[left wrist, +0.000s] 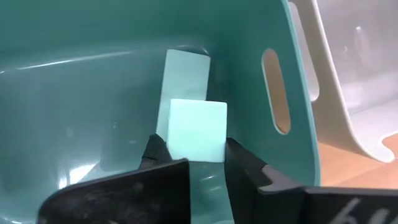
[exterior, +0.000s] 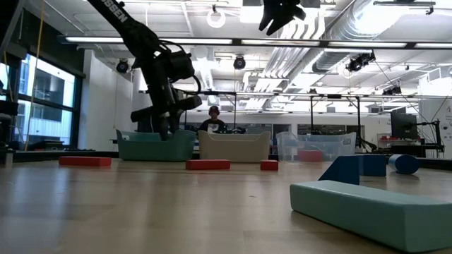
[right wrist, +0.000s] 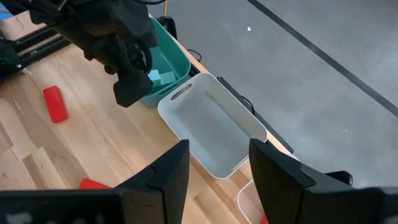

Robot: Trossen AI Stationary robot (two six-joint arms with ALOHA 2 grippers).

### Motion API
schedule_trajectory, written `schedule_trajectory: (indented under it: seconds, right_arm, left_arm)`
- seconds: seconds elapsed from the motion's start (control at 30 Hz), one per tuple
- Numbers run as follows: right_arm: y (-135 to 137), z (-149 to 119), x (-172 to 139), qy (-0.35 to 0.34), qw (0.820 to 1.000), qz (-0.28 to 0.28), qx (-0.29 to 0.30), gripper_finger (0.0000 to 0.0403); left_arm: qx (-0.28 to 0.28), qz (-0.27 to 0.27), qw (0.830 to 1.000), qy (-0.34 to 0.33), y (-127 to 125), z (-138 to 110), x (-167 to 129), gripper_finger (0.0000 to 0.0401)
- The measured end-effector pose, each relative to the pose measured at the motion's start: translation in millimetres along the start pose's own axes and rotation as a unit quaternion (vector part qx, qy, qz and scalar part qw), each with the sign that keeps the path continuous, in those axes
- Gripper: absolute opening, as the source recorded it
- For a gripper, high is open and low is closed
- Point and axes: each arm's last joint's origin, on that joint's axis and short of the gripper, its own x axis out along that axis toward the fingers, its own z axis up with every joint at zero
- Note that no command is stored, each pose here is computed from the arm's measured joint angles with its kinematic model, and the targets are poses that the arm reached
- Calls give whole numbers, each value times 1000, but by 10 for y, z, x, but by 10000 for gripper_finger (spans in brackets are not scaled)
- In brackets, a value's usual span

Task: Sort & place blocks by color
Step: Put the top light blue block into the green bin, then put the blue block into the gray bin

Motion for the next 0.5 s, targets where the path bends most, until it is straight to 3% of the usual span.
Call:
schedule_trajectory:
  seconds: [0.33,0.5]
  right_arm:
    - [19,-8,-3,9,999,32,23,158]
    - [41,-47,-9,32,997,49,53,158]
  left_arm:
    - [24,-9,1000,-2,-12,27,-27,85]
    - [37,-55,998,2,-58,161,-122,94]
